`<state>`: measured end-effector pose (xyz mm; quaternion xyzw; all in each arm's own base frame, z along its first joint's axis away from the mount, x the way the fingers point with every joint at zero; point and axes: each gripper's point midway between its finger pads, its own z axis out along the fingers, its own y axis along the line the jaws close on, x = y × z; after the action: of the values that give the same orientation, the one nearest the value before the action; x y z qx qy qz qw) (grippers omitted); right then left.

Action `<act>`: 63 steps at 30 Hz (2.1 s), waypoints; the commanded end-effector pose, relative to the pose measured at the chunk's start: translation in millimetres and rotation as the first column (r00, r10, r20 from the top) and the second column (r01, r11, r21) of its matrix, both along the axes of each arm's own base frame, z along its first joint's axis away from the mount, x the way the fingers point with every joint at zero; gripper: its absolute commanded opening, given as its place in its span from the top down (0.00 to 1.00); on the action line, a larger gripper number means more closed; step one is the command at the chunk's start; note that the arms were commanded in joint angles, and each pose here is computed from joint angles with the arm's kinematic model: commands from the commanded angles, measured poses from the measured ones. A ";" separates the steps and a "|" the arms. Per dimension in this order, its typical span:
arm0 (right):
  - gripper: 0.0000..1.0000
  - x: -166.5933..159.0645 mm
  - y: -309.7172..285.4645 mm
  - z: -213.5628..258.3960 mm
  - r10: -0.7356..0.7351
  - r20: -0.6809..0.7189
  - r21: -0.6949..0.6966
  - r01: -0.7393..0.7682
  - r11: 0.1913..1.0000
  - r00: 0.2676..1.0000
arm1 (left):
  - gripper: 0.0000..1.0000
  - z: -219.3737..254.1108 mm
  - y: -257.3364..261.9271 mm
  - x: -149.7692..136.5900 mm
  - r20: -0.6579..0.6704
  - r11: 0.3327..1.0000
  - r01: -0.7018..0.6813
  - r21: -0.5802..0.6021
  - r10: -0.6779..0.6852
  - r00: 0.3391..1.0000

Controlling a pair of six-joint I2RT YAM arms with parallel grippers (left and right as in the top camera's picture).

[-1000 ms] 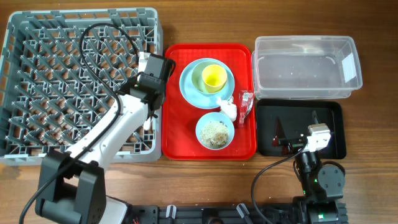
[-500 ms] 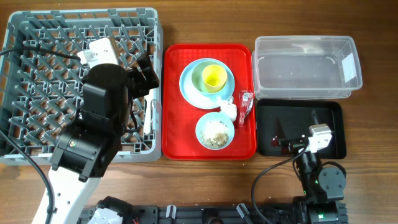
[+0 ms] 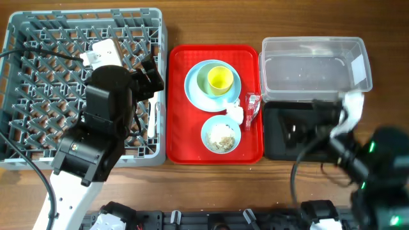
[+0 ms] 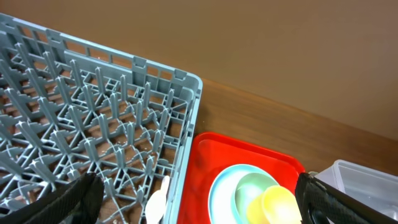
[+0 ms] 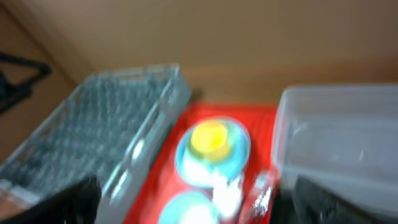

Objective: Sort waste into correct bins and load items into the dishwasher rack
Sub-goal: 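Move right gripper toward the blue bowl of rice, then grasp the rim of the blue bowl with right gripper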

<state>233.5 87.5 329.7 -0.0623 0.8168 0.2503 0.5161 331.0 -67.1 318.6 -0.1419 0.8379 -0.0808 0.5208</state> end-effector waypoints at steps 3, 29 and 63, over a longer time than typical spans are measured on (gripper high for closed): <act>0.00 23.3 47.6 22.8 0.250 -0.290 0.275 -0.169 0.946 0.924 | 0.00 2.8 1.6 0.6 0.008 1.000 -0.011 -0.020 0.011 1.000; 0.57 -49.6 164.0 -254.9 -0.158 -0.668 -0.495 -0.276 0.824 0.728 | 0.00 2.8 1.5 0.5 0.008 1.000 -0.010 -0.020 0.011 1.000; 0.62 -3.4 175.9 -217.2 0.233 -0.612 -0.133 -0.388 0.912 0.756 | 0.00 2.8 1.5 0.5 0.008 1.000 -0.010 -0.020 0.011 1.000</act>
<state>239.3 256.0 134.6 -0.1920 0.9201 0.2857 0.1866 331.4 -66.9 318.3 -0.1425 0.8380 -0.0804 0.5205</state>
